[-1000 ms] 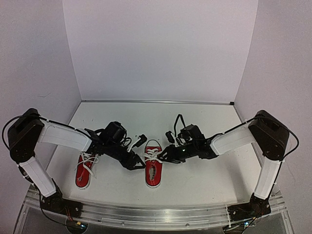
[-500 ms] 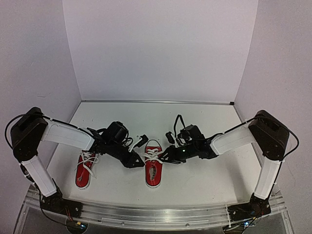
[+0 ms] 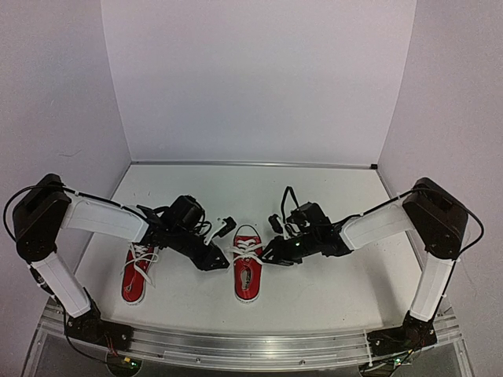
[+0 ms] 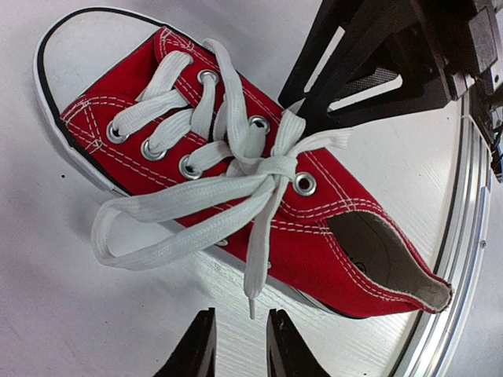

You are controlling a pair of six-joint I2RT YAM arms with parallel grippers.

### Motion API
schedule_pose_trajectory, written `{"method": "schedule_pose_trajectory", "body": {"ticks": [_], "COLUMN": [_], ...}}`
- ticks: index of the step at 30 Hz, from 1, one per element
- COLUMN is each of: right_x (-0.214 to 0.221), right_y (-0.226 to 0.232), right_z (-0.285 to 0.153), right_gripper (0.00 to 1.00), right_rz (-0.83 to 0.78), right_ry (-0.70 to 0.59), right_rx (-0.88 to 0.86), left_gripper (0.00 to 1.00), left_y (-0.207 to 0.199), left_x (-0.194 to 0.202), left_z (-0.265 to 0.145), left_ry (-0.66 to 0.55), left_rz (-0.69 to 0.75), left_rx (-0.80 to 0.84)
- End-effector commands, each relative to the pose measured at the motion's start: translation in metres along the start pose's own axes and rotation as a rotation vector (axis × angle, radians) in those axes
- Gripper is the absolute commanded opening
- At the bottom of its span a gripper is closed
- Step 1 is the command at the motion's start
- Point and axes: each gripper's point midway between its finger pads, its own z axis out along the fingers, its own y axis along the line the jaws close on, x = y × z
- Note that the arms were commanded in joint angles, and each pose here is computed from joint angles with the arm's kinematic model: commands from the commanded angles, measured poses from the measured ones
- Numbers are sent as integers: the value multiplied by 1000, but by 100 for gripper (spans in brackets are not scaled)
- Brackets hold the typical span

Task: Tie the shoes

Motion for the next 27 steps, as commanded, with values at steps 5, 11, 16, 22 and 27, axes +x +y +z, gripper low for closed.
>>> {"method": "schedule_pose_trajectory", "body": {"ticks": [5, 11, 16, 22, 27], "right_x": [-5, -3, -1, -2, -4], "right_y": [14, 19, 20, 17, 13], "right_z": [-9, -7, -6, -4, -5], "right_gripper": [23, 24, 25, 27, 27], "right_rz": [-40, -52, -57, -58, -52], "right_ry": [-18, -6, 4, 7, -2], "right_rx": [-19, -29, -28, -11, 15], "left_gripper": [48, 48, 42, 7, 0], "left_y": [-8, -12, -7, -5, 7], "left_x": [-12, -16, -13, -11, -9], "left_z": [-1, 11, 15, 6, -9], "left_ry": [-29, -16, -6, -12, -18], "left_rz": [39, 53, 42, 34, -1], "left_rx": [42, 62, 40, 6, -61]}}
